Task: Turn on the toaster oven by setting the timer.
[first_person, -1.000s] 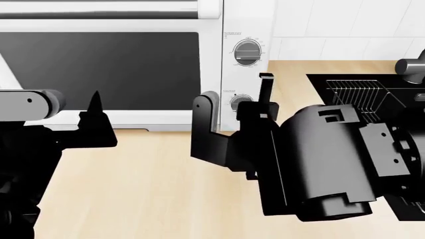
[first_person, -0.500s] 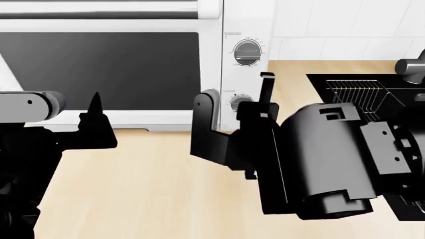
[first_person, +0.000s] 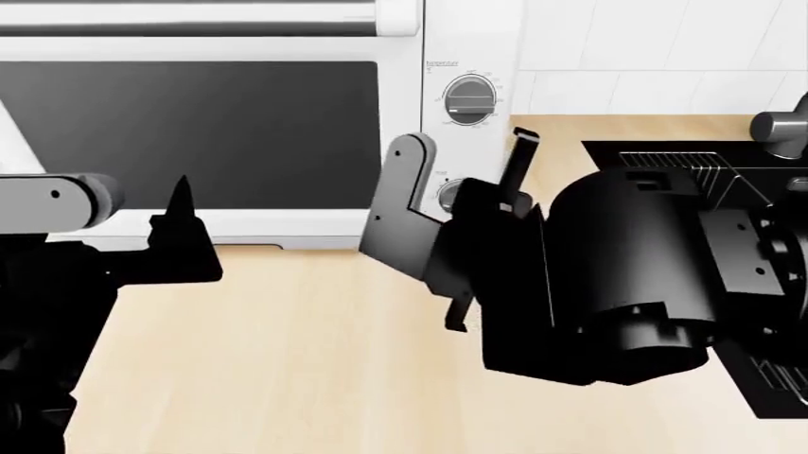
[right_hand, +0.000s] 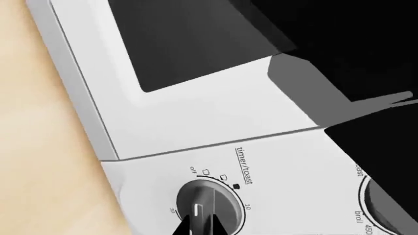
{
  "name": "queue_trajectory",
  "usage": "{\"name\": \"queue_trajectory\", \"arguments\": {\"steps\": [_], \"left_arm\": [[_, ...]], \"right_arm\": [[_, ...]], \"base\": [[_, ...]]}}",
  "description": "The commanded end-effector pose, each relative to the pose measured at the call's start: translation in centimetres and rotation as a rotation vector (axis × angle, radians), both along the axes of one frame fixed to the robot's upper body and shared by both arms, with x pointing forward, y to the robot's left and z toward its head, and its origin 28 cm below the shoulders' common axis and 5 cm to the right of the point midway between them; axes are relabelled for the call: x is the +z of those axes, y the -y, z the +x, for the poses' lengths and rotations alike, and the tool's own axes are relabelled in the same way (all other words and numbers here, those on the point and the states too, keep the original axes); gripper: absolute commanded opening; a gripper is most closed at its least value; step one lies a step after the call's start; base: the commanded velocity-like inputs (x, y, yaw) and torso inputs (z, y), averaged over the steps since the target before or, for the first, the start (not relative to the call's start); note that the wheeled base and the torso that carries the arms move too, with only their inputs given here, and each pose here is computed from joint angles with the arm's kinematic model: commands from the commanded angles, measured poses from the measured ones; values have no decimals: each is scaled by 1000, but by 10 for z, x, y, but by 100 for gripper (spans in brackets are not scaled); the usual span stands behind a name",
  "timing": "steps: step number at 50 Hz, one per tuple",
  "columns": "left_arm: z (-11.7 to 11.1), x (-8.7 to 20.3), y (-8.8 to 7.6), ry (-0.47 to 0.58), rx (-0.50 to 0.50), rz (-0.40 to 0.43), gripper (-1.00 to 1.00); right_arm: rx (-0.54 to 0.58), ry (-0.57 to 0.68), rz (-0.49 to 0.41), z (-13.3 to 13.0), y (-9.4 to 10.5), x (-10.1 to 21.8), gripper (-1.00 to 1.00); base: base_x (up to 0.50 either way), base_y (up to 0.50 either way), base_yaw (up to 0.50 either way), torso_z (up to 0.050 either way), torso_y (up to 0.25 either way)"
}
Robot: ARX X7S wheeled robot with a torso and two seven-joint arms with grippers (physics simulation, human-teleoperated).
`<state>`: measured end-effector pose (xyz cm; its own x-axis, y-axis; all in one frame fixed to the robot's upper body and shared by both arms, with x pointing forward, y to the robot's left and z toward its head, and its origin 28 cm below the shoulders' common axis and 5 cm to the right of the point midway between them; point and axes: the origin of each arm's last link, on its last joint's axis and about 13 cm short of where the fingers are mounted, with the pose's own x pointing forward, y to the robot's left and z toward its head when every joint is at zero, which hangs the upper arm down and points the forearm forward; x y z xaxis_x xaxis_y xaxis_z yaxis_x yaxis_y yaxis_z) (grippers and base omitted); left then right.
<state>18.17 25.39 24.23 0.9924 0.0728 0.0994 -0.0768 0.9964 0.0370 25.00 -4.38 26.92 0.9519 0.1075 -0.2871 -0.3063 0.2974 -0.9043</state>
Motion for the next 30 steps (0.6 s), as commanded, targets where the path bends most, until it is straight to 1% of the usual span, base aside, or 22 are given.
{"name": "queue_trajectory", "arguments": {"steps": [1,11,16,17,22,30], "left_arm": [[0,-1,0,-1,0,-1,100],[0,0,0,-1,0,-1,100],[0,0,0,-1,0,-1,100],[1,0,0,-1,1,-1,100],[0,0,0,0,0,-1,100],[0,0,0,1,1,0,100]], "right_arm": [[-84,21,89,11,5,4,-100],[-111,-9,154,11,6,5,-100],[-124,-25,201,8,6,7,-100],[-133,-41,225,8,6,7,-100],[-156,-63,289,7,7,9,-100],[-160,-68,329,5,8,10,-100]], "base": [[0,0,0,0,0],[0,0,0,0,0],[0,0,0,0,0],[0,0,0,0,0],[0,0,0,0,0],[0,0,0,0,0]]}}
